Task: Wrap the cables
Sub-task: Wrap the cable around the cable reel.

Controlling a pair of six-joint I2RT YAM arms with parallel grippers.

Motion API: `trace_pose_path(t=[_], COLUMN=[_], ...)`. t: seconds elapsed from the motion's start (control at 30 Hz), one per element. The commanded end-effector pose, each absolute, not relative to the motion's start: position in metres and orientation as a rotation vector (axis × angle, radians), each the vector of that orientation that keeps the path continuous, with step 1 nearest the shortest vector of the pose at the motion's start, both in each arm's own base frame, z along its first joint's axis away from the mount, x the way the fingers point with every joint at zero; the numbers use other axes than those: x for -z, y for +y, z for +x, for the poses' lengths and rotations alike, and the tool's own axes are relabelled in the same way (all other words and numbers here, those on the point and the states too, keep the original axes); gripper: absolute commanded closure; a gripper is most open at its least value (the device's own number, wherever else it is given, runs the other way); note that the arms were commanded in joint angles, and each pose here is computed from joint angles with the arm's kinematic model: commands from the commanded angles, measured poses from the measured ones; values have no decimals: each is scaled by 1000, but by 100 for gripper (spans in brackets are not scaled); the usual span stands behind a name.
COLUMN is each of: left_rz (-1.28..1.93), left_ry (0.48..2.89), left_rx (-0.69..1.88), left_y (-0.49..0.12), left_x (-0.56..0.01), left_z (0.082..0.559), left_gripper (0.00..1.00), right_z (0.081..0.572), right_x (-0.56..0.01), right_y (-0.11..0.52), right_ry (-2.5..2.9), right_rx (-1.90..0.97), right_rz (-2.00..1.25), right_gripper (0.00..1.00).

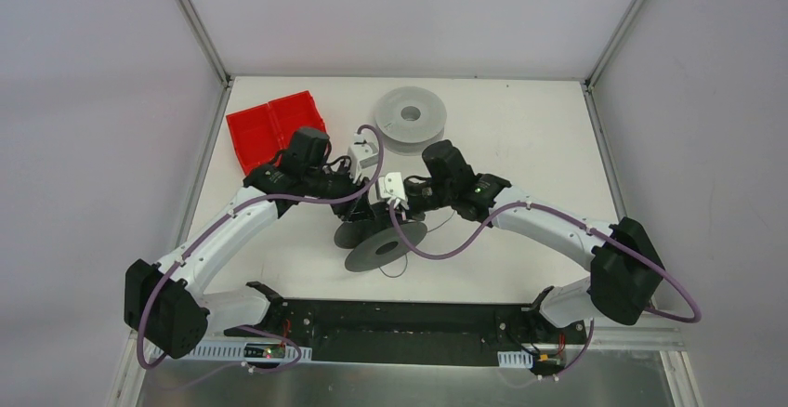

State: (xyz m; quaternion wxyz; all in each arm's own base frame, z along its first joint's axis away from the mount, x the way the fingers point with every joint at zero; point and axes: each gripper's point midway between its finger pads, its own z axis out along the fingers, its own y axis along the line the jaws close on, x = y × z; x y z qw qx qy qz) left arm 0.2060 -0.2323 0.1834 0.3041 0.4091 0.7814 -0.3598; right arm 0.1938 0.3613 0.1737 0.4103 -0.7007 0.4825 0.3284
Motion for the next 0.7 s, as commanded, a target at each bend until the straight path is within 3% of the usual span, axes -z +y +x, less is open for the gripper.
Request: trace_pose_path(t=[0.0,0.37,0.47,0.6,0.67], left_rz=[1074,1060,1064,1058,1060], left_ry=[2013,2027,2043,2050,2044], left_rx=[931,882,871,829,814], left_y=[-236,-235,-237,-234,-233], left_x=[-193,-190,-185,-183,-183], left_z=[210,212,212,212,211], left_gripper=[60,65,74,100,100], right_z=[191,189,189,192,193], right_x=[-193,-190,-188,-193,-195], right_y=[373,376,376,379,378], right_ry=[1150,1170,1176,1174,1175], right_rx=[-875,-890,-893,-885,-884], right_rz=[-1734,-1733,-1721,-1667,-1648], right_gripper=[100,100,100,100,100])
